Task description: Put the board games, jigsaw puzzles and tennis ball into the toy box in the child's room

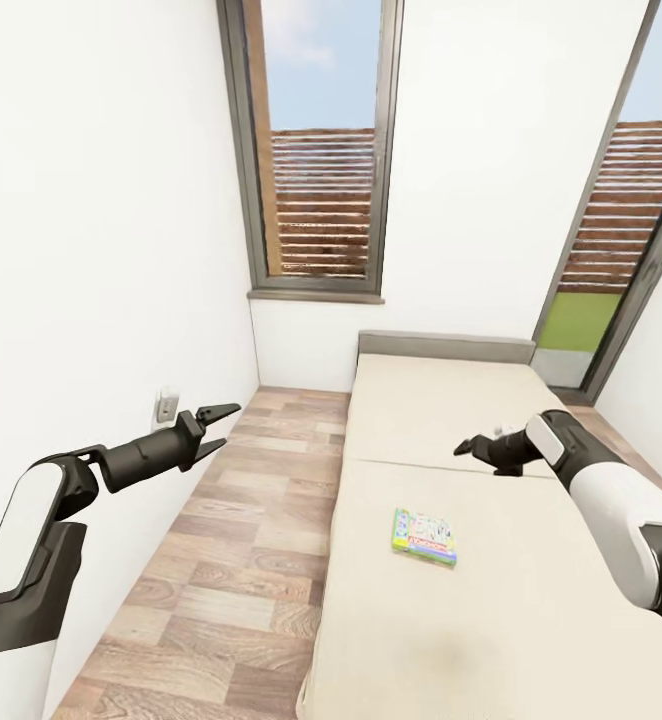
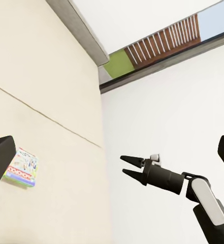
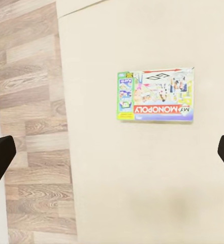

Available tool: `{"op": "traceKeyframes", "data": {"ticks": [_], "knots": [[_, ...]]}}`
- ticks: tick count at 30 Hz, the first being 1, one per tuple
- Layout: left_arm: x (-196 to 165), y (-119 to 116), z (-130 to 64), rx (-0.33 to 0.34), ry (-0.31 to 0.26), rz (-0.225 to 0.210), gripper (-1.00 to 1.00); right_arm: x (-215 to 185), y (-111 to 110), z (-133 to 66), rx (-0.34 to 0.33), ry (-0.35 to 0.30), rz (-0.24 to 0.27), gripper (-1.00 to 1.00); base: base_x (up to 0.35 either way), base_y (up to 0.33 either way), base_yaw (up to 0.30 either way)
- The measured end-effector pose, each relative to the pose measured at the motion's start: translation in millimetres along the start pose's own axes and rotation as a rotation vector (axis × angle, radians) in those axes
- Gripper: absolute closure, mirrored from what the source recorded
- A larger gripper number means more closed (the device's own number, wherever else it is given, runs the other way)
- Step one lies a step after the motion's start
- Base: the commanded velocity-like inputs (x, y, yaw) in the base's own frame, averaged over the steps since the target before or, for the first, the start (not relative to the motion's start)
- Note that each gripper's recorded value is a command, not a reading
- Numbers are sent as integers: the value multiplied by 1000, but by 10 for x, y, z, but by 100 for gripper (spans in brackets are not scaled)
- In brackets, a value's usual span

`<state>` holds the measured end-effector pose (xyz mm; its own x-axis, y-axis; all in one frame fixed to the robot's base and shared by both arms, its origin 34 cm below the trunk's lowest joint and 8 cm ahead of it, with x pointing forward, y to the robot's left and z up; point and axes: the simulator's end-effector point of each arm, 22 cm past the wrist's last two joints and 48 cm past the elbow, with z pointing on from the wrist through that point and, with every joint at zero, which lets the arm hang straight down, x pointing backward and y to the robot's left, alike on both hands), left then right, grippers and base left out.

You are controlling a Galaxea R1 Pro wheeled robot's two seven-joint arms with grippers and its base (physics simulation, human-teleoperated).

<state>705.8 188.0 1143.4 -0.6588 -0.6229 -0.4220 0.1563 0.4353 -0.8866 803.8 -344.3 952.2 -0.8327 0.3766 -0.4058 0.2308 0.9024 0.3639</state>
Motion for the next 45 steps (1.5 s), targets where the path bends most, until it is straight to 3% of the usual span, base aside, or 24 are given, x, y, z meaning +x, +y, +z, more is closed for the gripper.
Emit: {"op": "traceKeyframes", "data": {"ticks": [16,23,30,33,39,45], "knots": [[25,36,155,-8,8,-18,-100,34,-89,120,14,17,8,-100,0,0,0],[-21,77,279,-74,13,-3,-100,-63,-317,67,32,3,34,-100,0,0,0],[101,70,436,-89,39,-16,-100,-124,-692,-9,69,-9,61,-100,0,0,0],[200,48,535,-85,55,-30,-100,-182,-803,-78,41,-20,76,-100,0,0,0],[299,63,632,-87,73,-44,-100,-228,-773,-132,-56,-27,82,-100,0,0,0],[331,117,671,-95,81,-52,-100,-182,-833,-105,-67,-14,59,-100,0,0,0]]}}
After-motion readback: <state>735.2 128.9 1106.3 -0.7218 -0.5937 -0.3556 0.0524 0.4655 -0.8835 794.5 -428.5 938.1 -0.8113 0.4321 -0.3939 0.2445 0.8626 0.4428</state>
